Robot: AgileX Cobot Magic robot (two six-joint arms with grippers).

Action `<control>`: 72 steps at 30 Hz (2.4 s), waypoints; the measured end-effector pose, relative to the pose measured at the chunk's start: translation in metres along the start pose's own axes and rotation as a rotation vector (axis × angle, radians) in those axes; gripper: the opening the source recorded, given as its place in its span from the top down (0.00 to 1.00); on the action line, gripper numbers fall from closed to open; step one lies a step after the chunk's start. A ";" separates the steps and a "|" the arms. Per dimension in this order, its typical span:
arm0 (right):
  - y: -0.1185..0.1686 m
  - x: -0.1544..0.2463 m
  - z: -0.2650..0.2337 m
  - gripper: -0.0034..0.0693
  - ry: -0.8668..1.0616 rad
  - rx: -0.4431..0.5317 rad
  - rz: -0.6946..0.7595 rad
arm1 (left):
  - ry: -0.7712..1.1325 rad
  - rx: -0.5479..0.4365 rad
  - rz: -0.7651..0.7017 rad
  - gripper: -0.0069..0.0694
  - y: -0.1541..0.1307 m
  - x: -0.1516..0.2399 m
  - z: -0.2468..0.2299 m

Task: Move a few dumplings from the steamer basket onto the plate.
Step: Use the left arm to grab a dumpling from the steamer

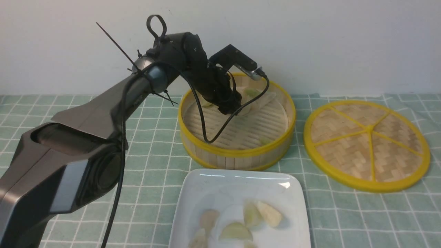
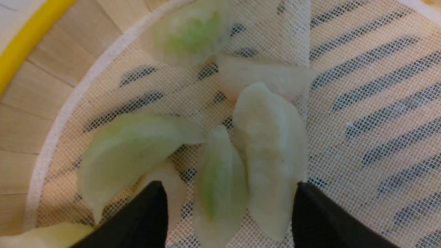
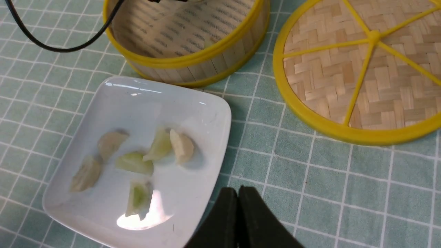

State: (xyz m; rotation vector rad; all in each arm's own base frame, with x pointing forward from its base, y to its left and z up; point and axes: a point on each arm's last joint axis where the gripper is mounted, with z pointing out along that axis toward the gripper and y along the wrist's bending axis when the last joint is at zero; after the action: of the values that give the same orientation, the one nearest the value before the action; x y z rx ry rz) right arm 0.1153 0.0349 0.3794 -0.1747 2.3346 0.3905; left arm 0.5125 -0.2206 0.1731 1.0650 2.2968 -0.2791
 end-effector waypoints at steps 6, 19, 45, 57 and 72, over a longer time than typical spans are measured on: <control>0.000 0.000 0.000 0.97 0.000 0.000 0.001 | -0.001 -0.006 -0.004 0.62 0.001 0.000 0.002; 0.000 0.002 0.000 0.97 0.021 -0.003 0.003 | 0.059 -0.069 0.029 0.92 0.000 -0.020 -0.066; 0.000 0.003 0.000 0.97 0.033 -0.003 0.020 | 0.144 -0.235 0.029 0.38 0.021 0.014 0.000; 0.001 0.002 -0.001 0.97 0.028 -0.003 0.023 | 0.228 -0.236 0.012 0.64 0.020 0.015 -0.017; 0.001 -0.077 0.031 0.97 0.109 -0.003 -0.106 | 0.134 -0.184 -0.075 0.64 -0.014 -0.027 -0.184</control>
State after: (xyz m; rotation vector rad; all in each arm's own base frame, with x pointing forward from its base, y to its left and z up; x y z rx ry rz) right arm 0.1903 0.0465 0.4123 -0.3277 2.4194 0.3399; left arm 0.4380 -0.1709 0.3361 0.9310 2.4312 -0.0242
